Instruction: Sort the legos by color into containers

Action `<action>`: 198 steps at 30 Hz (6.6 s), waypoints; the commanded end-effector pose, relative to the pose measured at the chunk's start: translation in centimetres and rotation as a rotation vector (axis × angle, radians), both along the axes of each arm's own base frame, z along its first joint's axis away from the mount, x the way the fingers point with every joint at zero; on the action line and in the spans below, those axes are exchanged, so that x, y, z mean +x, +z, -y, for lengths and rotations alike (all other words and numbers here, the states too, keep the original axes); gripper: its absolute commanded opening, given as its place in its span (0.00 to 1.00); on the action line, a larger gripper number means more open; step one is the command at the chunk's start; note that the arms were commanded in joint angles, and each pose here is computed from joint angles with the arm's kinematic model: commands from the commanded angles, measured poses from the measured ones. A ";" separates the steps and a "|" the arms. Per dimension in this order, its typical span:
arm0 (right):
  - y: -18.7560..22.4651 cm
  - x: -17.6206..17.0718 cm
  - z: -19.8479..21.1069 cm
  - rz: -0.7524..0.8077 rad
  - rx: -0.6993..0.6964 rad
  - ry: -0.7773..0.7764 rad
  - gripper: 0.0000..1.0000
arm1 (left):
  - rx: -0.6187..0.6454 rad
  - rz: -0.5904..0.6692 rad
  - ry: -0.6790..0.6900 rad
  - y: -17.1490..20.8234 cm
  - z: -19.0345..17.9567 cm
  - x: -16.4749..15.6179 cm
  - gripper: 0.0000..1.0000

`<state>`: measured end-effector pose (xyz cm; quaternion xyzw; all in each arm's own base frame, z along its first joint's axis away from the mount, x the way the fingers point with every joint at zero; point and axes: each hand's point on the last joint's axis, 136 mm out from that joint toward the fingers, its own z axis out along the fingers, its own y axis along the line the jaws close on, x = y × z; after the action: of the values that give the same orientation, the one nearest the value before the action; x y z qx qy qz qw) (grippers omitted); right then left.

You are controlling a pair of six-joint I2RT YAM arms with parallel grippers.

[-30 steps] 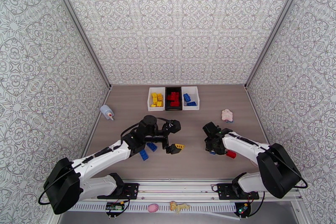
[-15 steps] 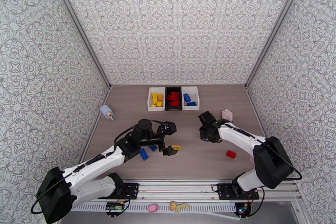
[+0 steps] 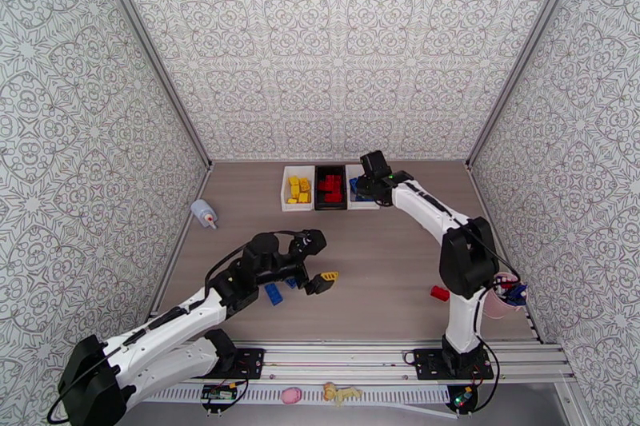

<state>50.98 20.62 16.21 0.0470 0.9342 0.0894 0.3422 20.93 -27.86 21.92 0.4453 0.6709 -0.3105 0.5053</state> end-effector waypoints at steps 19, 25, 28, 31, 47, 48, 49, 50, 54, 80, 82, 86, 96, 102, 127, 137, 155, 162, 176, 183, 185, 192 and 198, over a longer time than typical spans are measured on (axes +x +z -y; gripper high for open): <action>-2.9 8.5 -1.2 0.011 -0.019 0.045 0.40 | 0.012 -0.002 0.070 -0.3 -1.3 0.8 1.00; 0.2 7.8 -0.8 0.061 -0.019 0.051 0.62 | -0.009 -0.021 0.091 0.0 -1.5 1.1 1.00; 2.1 7.0 -0.6 0.111 0.004 0.059 0.68 | -0.015 -0.026 0.134 0.1 -2.0 1.6 1.00; 3.7 5.7 -0.6 0.162 0.034 0.082 0.75 | -0.009 -0.049 0.227 0.0 -3.0 2.8 1.00; 7.9 -8.6 -3.5 0.417 0.074 0.468 1.00 | 0.038 -0.552 1.031 -5.7 -13.2 4.9 1.00; 7.9 -9.5 -3.9 0.420 0.069 0.496 1.00 | 0.037 -0.593 1.076 -6.3 -13.8 4.6 1.00; 7.8 -10.5 -4.3 0.418 0.062 0.526 1.00 | 0.034 -0.637 1.112 -6.9 -14.3 4.2 1.00; 7.8 -11.5 -4.6 0.418 0.058 0.551 0.99 | 0.037 -0.671 1.133 -7.3 -14.7 3.7 1.00; 7.9 -14.6 -5.9 0.418 0.048 0.647 0.99 | 0.084 -0.761 1.215 -9.0 -16.3 1.7 1.00; 5.5 -19.1 -7.1 0.367 0.008 0.768 0.99 | 0.169 -1.078 1.343 -18.2 -18.0 -2.1 0.94; 5.4 -19.1 -7.1 0.362 0.009 0.767 1.00 | 0.175 -1.093 1.339 -18.6 -18.0 -1.9 0.90; 5.4 -19.3 -7.1 0.357 0.017 0.766 0.99 | 0.192 -1.105 1.330 -19.0 -17.9 -1.6 0.83; 5.5 -19.4 -7.2 0.370 0.025 0.775 1.00 | 0.234 -1.122 1.331 -20.1 -18.2 -1.6 0.59; 5.6 -19.3 -7.0 0.375 0.017 0.761 1.00 | 0.247 -1.132 1.340 -20.7 -18.5 -1.7 0.47; 8.0 -20.1 -2.6 0.491 0.010 0.581 1.00 | -0.002 -0.679 0.929 -7.5 -9.4 12.0 0.26; 7.8 -20.2 1.6 0.496 0.015 0.381 0.99 | -0.114 -0.546 0.681 -3.3 -0.8 20.8 0.25; 8.1 -20.9 4.4 0.521 -0.001 0.279 0.99 | -0.309 -0.414 0.607 -2.8 8.2 34.9 0.25; 8.2 -21.1 5.5 0.534 0.006 0.226 1.00 | -0.300 -0.408 0.600 -5.8 9.8 37.8 0.26; 5.3 -21.4 10.7 0.349 0.051 -0.107 1.00 | -0.287 -0.307 0.507 -0.4 9.1 34.1 0.77; 1.2 -24.0 14.9 0.090 0.067 -0.410 0.99 | -0.278 -0.229 0.413 2.5 7.6 27.4 0.87; -0.1 -25.1 15.8 0.042 0.104 -0.518 0.99 | -0.260 -0.211 0.347 2.7 7.8 24.8 0.89; -3.3 -27.8 17.2 -0.099 0.159 -0.730 0.92 | -0.175 -0.146 0.047 1.9 7.9 14.3 0.92; -6.3 -30.4 18.8 -0.236 0.204 -0.926 0.87 | -0.075 -0.074 -0.130 0.7 7.6 7.3 1.00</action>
<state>23.00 2.82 12.04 0.4395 0.8524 0.0334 0.2813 31.57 -35.18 22.31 0.3848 0.6911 -0.3809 0.4787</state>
